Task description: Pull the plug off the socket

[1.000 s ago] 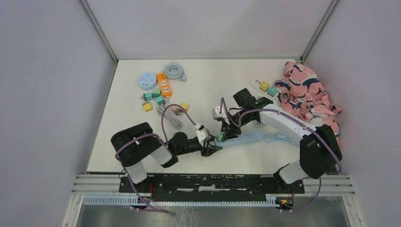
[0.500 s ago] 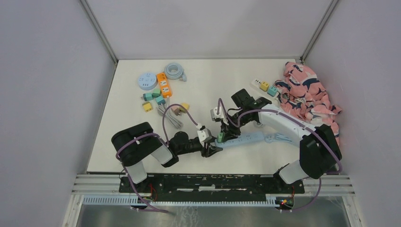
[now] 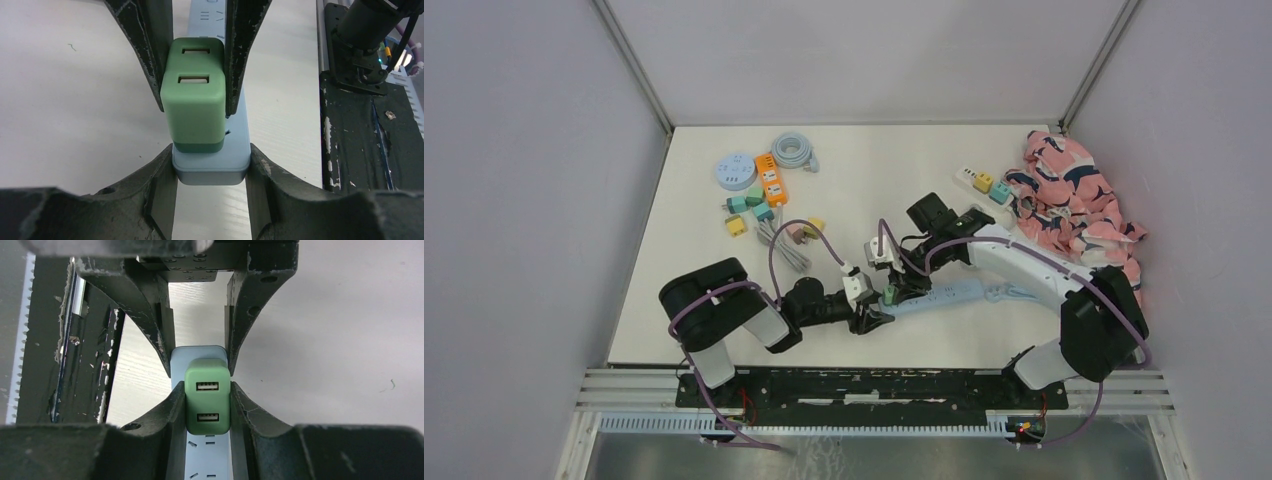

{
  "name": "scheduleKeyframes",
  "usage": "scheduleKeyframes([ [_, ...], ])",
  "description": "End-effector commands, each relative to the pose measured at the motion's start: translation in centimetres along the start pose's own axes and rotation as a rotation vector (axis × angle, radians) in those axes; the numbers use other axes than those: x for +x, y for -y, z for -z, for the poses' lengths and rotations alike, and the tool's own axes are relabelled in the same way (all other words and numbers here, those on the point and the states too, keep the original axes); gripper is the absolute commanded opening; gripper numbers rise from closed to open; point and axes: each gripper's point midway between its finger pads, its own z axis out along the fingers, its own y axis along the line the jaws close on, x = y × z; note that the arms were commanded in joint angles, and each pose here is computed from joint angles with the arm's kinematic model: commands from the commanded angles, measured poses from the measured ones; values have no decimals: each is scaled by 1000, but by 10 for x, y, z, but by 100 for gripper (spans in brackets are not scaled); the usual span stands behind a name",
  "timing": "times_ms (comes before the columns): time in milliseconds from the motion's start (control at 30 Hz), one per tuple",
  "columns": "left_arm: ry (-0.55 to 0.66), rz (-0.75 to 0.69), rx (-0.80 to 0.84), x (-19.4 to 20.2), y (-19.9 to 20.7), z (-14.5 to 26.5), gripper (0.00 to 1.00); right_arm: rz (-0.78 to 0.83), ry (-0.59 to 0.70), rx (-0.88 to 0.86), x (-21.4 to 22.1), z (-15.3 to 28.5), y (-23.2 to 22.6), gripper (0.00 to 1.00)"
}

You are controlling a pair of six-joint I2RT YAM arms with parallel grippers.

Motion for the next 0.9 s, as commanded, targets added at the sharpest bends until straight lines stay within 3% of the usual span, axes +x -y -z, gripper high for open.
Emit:
scheduleKeyframes([
  [0, -109, 36, -30, 31, -6, 8, 3, 7, 174, -45, -62, 4, -4, 0],
  [200, -115, 35, -46, 34, -7, 14, 3, -52, 164, 58, -27, 37, 15, 0],
  [433, -103, 47, -46, 30, -10, 12, 3, 138, 206, -136, -43, 11, -35, 0],
  [667, -109, 85, -41, 33, -9, 9, 3, -86, 240, 16, -75, -3, 10, 0],
  [767, -109, 89, -48, 34, -10, 11, 3, -119, 247, 107, -59, 21, 33, 0],
  [867, -104, 95, -61, 35, -15, 16, 3, 0, 170, 48, -30, 33, 7, 0],
])
